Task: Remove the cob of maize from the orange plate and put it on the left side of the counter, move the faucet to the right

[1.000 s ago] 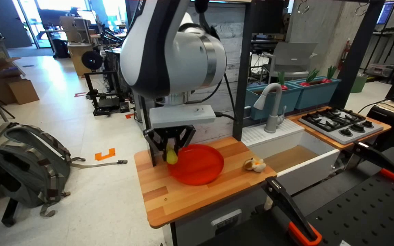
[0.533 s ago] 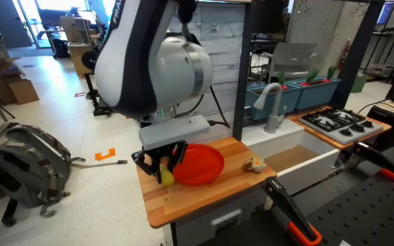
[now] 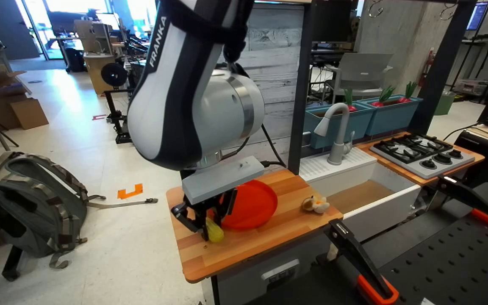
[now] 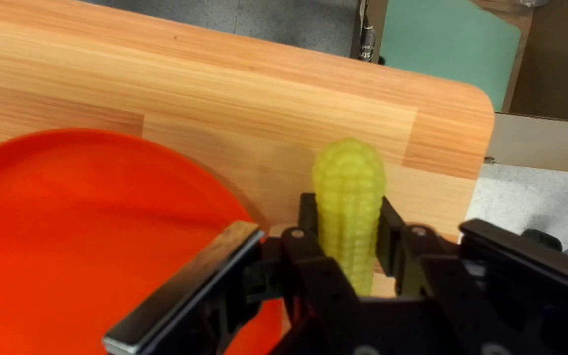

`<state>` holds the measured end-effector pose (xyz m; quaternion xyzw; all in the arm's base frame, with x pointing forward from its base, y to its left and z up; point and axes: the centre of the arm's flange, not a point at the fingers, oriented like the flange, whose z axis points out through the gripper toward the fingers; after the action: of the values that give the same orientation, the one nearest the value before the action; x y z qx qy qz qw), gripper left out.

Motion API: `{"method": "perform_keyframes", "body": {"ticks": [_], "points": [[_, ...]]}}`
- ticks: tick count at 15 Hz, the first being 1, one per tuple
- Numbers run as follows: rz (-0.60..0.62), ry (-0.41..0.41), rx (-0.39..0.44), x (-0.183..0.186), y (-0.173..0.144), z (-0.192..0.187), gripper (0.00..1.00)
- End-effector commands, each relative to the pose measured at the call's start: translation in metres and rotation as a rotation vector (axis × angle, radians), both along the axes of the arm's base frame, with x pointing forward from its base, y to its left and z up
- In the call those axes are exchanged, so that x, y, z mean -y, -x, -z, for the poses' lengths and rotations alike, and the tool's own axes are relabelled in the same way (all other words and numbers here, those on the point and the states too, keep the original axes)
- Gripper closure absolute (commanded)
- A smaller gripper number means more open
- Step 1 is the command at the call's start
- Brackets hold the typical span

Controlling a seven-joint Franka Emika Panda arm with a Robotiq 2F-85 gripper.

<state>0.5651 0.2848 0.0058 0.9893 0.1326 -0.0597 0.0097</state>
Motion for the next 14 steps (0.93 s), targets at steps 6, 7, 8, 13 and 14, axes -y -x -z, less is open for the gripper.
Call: {"method": "perform_keyframes", "body": {"ticks": [6, 7, 8, 13, 14], "points": [[-0.032, 0.024, -0.030, -0.0008, -0.0127, 0.0110, 0.38], [-0.031, 0.024, -0.028, -0.0007, -0.0136, 0.0108, 0.31], [-0.030, 0.023, -0.030, -0.0001, -0.0145, 0.0104, 0.23], [-0.024, 0.021, -0.032, 0.0021, -0.0175, 0.0075, 0.00], [-0.022, 0.019, -0.032, 0.0028, -0.0182, 0.0064, 0.00]]}}
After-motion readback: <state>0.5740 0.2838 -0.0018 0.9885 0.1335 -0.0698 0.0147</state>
